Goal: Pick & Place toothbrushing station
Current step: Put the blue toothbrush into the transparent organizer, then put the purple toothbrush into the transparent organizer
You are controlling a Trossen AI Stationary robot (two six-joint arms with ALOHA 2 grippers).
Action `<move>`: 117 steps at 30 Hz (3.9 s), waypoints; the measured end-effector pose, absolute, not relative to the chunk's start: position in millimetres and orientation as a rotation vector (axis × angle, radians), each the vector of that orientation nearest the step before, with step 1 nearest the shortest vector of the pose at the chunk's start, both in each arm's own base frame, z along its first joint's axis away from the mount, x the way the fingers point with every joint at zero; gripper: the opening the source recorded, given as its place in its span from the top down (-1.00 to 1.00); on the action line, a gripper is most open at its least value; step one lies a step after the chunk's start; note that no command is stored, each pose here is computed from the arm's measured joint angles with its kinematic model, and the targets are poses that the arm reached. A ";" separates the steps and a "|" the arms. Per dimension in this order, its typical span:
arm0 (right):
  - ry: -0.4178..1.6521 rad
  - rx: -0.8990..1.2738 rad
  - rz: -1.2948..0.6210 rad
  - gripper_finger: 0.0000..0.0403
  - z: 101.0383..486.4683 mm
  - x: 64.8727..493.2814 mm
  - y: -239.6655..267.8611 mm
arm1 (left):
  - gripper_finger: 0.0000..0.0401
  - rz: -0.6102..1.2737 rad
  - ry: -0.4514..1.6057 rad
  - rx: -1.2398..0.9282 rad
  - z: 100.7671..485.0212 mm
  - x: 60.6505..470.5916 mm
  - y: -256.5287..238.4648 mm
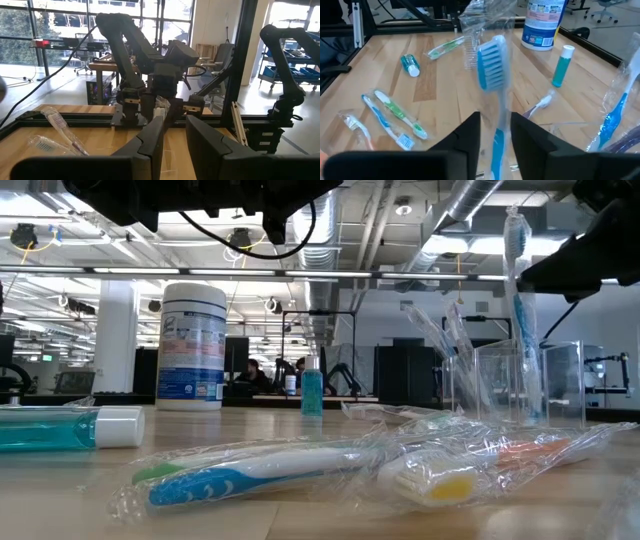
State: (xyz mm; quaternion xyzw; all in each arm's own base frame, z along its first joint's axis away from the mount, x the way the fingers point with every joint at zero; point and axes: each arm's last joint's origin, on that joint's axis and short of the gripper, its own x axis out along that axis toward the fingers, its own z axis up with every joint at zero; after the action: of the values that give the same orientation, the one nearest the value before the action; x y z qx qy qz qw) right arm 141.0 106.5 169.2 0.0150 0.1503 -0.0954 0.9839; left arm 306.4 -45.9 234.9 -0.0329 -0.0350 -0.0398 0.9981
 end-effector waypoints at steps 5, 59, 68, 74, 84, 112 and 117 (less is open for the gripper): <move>0.301 0.031 -0.188 0.19 169.4 140.6 107.1 | 0.62 -0.080 -0.070 -0.066 234.9 306.4 -45.9; 0.190 -0.037 -0.089 -0.23 186.5 143.6 114.2 | 0.62 -0.078 -0.070 -0.066 234.9 306.4 -45.9; 0.124 -0.104 -0.065 -0.23 220.5 151.4 124.8 | 0.62 -0.076 -0.061 -0.064 234.0 306.5 -45.8; 0.098 -0.142 -0.052 -0.23 251.6 156.3 132.7 | 0.62 -0.003 0.040 -0.050 224.0 306.9 -42.9; 0.130 -0.187 -0.113 -0.23 280.2 159.8 134.0 | 0.62 0.078 0.178 0.024 199.4 316.7 -22.8; 0.178 -0.232 -0.105 -0.23 276.8 159.0 133.5 | 0.25 0.033 0.668 0.326 163.6 397.2 -4.2; 0.179 -0.232 -0.105 -0.23 276.7 159.0 133.5 | 0.05 0.058 0.682 0.340 160.2 398.0 7.2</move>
State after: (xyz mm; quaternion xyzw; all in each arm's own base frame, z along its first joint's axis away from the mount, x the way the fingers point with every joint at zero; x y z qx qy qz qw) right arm 159.0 133.5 276.7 -0.1156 0.0891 -0.0521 0.9879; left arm 398.0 7.2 160.2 0.1657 0.3329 0.0285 0.9278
